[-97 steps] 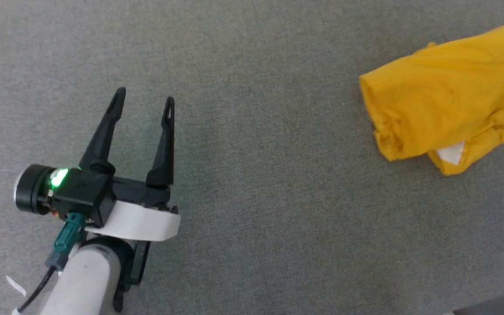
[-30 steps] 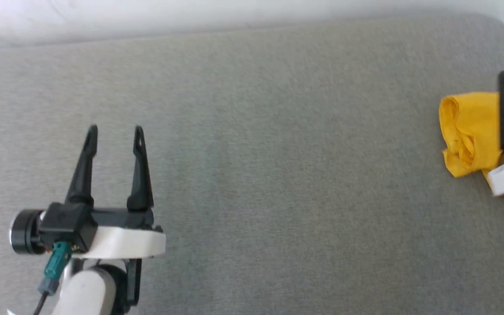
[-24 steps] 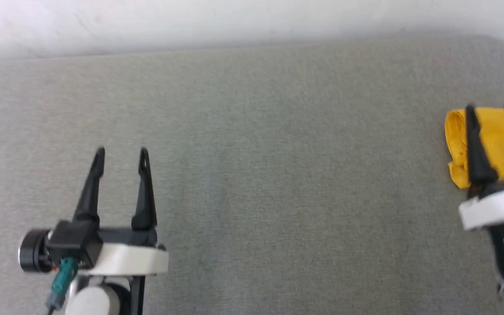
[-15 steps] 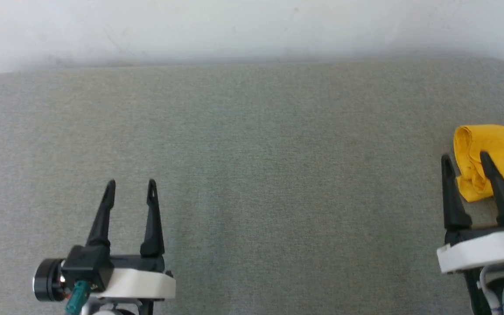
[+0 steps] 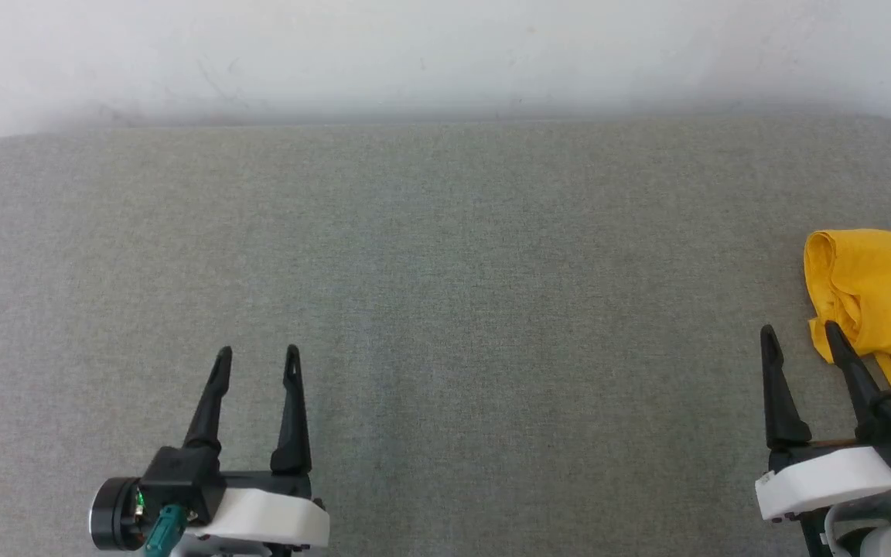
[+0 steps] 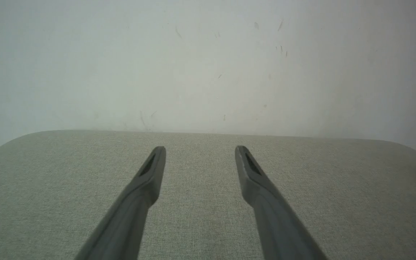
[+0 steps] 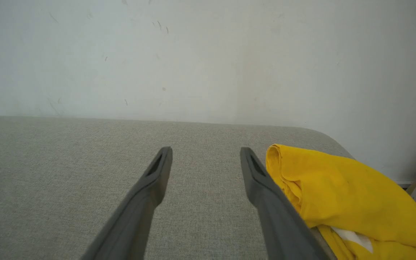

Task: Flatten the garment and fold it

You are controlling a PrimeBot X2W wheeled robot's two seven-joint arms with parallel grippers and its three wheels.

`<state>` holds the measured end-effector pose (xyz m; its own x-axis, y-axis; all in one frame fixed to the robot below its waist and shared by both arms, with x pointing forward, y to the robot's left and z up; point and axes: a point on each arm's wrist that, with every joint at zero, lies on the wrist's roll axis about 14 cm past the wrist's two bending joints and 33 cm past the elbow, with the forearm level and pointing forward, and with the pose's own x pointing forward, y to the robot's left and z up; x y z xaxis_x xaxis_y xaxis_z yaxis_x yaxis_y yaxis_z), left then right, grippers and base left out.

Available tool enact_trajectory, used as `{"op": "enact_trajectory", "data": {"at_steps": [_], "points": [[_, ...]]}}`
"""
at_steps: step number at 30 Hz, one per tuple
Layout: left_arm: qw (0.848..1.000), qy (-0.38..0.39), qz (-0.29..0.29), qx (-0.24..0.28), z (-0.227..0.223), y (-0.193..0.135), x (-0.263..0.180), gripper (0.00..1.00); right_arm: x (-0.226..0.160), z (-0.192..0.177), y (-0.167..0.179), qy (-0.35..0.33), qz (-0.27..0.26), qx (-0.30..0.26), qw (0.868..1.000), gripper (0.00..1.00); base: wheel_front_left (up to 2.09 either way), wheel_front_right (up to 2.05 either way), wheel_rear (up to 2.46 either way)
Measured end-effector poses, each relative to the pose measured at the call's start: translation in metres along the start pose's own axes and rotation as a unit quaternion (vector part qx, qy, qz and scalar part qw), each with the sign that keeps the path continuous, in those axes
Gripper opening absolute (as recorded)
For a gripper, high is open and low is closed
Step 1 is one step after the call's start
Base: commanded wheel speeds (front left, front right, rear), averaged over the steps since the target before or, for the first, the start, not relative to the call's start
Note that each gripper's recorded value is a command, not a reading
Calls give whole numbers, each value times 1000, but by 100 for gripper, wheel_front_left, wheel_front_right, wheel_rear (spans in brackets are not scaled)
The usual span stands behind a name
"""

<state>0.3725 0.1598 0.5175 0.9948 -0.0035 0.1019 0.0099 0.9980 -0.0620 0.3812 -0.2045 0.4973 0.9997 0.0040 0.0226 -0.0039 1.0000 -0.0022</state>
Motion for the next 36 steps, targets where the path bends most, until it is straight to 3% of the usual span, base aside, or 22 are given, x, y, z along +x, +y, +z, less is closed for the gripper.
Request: {"op": "enact_trajectory", "data": {"at_steps": [8, 9, 36], "points": [[1000, -5, 7, -2, 2, 4, 1, 100, -1, 2, -2, -5, -4, 3, 1000, 100, 0, 0, 0], [1000, -2, 6, -1, 1, 5, 1, 0, -1, 2, -2, -5, -4, 3, 1000, 0, 0, 0, 0], [1000, 6, 3, 7, 2, 6, 0, 0, -2, 5, 5, 1, 8, 0, 1000, 0, 0, 0, 0]]}}
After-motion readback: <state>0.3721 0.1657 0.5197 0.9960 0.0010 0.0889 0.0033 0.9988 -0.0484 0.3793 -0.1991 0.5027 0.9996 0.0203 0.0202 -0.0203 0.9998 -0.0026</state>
